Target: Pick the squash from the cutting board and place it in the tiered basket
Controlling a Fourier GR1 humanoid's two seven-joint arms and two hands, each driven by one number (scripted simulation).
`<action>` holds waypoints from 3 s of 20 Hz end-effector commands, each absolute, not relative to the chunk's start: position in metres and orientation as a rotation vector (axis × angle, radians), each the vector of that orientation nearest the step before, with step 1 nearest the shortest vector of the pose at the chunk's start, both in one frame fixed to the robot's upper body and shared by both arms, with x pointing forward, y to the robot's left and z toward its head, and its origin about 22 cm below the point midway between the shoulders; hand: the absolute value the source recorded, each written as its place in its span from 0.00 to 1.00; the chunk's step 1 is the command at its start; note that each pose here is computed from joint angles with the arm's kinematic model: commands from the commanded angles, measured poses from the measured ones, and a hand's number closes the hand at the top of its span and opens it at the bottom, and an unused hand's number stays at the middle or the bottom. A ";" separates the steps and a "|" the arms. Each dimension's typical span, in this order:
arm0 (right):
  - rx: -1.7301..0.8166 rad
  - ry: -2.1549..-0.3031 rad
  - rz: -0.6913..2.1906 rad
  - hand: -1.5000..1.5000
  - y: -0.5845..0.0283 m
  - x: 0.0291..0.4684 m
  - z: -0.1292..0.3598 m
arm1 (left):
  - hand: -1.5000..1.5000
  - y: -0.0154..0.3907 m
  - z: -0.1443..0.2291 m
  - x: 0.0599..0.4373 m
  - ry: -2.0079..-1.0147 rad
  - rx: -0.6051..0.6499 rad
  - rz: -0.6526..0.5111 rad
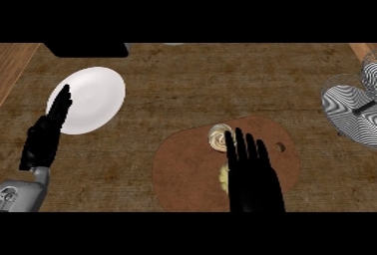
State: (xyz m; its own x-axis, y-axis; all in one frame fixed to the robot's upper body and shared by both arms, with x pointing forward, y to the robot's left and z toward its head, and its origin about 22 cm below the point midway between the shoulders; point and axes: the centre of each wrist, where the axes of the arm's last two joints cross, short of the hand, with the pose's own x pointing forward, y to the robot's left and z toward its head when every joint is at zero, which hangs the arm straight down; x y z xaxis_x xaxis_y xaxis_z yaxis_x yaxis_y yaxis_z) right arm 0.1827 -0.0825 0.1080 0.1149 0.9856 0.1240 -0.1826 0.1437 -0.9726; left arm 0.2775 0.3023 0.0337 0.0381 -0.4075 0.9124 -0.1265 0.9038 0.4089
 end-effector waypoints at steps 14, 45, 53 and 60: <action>-1.165 -0.801 1.088 0.00 -0.059 0.177 0.073 | 0.50 0.316 0.038 0.274 -1.519 0.433 -0.239; -1.104 -0.699 1.358 1.00 -0.077 0.219 0.031 | 0.50 0.273 0.024 0.270 -1.535 0.419 -0.225; -0.994 -0.858 1.149 1.00 -0.062 0.185 0.064 | 0.50 0.290 0.032 0.281 -1.541 0.437 -0.213; -1.050 -0.913 0.578 1.00 -0.115 0.267 0.094 | 0.50 0.281 0.035 0.282 -1.566 0.416 -0.254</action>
State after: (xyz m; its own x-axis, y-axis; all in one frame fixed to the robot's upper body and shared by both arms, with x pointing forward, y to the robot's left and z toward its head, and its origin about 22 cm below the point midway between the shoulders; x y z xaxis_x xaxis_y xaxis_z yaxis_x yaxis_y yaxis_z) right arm 0.2304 -0.0897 0.0767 0.3047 0.9321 0.1959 -0.1565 0.2519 -0.9550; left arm 0.2777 0.2926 0.0317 0.0230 -0.4096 0.9120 -0.1173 0.9048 0.4093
